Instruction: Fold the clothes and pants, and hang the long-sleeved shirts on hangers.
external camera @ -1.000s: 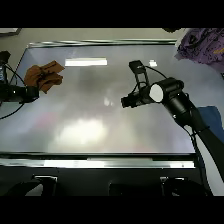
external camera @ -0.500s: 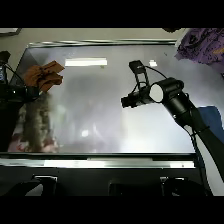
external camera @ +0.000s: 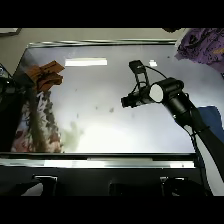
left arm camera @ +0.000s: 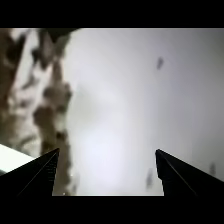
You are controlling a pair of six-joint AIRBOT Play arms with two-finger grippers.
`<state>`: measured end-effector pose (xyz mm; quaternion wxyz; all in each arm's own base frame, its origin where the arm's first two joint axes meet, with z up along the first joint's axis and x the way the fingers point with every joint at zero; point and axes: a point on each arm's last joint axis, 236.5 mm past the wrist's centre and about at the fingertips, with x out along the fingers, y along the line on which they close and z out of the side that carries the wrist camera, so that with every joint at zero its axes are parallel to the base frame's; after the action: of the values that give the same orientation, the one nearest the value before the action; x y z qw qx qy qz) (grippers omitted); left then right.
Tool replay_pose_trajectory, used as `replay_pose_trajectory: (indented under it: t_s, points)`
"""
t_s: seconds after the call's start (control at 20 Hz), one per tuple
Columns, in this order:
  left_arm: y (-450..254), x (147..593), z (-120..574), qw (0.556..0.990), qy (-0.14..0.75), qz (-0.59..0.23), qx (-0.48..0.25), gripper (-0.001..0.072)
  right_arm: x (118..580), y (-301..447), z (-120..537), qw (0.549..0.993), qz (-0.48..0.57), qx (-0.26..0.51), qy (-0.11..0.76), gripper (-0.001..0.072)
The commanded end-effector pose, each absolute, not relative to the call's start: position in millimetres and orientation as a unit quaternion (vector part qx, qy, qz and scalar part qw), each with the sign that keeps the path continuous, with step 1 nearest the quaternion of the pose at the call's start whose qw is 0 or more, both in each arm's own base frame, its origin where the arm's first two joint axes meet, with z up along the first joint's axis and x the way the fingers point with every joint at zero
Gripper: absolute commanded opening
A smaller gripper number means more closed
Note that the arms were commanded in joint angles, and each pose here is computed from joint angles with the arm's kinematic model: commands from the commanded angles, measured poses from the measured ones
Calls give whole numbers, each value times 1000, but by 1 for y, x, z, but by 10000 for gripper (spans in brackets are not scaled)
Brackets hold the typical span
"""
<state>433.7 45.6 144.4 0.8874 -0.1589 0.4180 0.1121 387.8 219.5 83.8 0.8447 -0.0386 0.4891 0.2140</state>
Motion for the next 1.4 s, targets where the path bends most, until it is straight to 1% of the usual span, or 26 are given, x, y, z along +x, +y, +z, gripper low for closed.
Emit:
replay_pose_trajectory:
  t_s: [0.0, 0.1, 0.35, 0.5, 0.6, 0.65, 0.7, 0.75, 0.85, 0.9, 0.95, 1.0, 1.1, 1.25, 1.35]
  points:
    - [120, 488, 132, 894, 355, 187, -199, 720, 389, 222, 86, 847, 217, -34, 484, 34]
    - [149, 522, 90, 892, 367, 193, -178, 720, 389, 222, 86, 847, 217, -34, 484, 34]
    - [177, 609, 14, 908, 330, 189, -175, 720, 385, 220, 83, 841, 216, -37, 494, 35]
    - [183, 638, -39, 899, 354, 190, -176, 720, 379, 218, 79, 834, 214, -41, 507, 35]
    - [182, 652, -59, 896, 368, 185, -167, 720, 379, 218, 79, 834, 214, -40, 506, 34]
    - [181, 656, -67, 897, 373, 179, -155, 700, 380, 218, 80, 835, 214, -40, 506, 34]
    - [179, 656, -74, 896, 379, 175, -148, 641, 381, 219, 80, 836, 215, -40, 503, 34]
    - [177, 654, -82, 893, 387, 176, -149, 608, 382, 219, 81, 837, 215, -39, 501, 34]
    - [176, 646, -96, 882, 410, 178, -151, 473, 383, 220, 82, 839, 215, -38, 498, 34]
    - [175, 642, -100, 877, 420, 179, -152, 455, 383, 220, 82, 840, 215, -36, 498, 34]
    - [174, 637, -103, 870, 432, 180, -153, 352, 383, 220, 82, 840, 215, -36, 498, 34]
    - [171, 631, -102, 864, 447, 177, -151, 21, 384, 220, 82, 840, 215, -36, 497, 34]
    - [161, 627, -84, 864, 456, 160, -141, 14, 386, 221, 84, 843, 215, -35, 492, 35]
    - [134, 622, -23, 878, 450, 124, -107, 12, 389, 223, 87, 847, 214, -27, 485, 36]
    - [99, 609, 21, 879, 450, 94, -125, 12, 388, 221, 91, 849, 209, -19, 484, 36]
